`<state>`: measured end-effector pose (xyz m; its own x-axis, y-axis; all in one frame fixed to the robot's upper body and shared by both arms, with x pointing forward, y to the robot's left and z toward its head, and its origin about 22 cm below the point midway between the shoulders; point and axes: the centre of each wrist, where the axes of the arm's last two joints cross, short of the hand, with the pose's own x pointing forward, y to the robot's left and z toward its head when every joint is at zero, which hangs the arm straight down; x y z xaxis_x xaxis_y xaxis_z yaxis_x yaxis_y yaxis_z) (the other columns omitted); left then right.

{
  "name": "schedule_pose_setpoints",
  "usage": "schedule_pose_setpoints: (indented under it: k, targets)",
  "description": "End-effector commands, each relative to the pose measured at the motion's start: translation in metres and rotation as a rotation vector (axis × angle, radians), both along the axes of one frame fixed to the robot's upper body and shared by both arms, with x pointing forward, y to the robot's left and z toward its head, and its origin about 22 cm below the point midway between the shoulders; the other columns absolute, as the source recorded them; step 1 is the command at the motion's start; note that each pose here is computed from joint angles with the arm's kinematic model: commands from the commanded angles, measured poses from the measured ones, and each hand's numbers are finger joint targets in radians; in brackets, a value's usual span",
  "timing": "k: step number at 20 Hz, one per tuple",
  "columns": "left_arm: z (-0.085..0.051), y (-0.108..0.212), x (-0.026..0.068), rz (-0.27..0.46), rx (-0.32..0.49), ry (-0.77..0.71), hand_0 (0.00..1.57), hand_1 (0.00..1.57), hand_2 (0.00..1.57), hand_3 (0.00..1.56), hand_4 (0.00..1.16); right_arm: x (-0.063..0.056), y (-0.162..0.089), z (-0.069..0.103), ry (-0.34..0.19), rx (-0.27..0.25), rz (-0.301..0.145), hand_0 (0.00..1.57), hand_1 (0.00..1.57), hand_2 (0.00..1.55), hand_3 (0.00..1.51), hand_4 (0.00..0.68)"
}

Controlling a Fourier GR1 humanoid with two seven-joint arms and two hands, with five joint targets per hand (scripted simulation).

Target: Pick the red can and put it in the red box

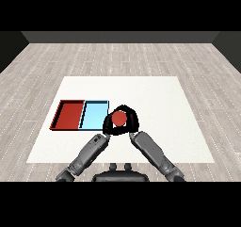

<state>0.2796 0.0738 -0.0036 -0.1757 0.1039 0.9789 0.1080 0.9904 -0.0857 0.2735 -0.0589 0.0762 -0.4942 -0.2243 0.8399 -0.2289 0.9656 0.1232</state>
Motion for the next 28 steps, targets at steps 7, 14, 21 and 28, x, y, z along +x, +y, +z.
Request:
schedule_pose_setpoints:
  k: [7, 14, 21, 28]
  targets:
    - [0.008, -0.001, -0.0023, 0.057, -0.062, -0.139, 1.57, 1.57, 1.57, 1.5, 1.15, -0.001, 0.005, 0.0, 0.045, 0.023, 0.009, 1.25, 1.25, 1.25, 1.16, 0.0]
    - [0.003, -0.006, 0.001, 0.069, -0.043, -0.132, 1.57, 1.57, 1.57, 1.51, 1.15, 0.004, 0.001, 0.002, 0.101, -0.092, -0.007, 0.0, 0.0, 0.0, 0.0, 0.0]
    - [0.02, -0.013, -0.0074, 0.09, -0.042, -0.146, 1.57, 1.57, 1.57, 1.5, 1.13, -0.001, 0.001, 0.021, 0.098, -0.066, -0.016, 0.0, 0.0, 0.0, 0.0, 0.0]
    - [0.013, 0.006, -0.0001, 0.108, -0.019, -0.15, 1.57, 1.57, 1.57, 1.48, 1.13, 0.006, -0.004, -0.011, 0.117, -0.046, -0.01, 0.0, 0.0, 0.0, 0.0, 0.0]
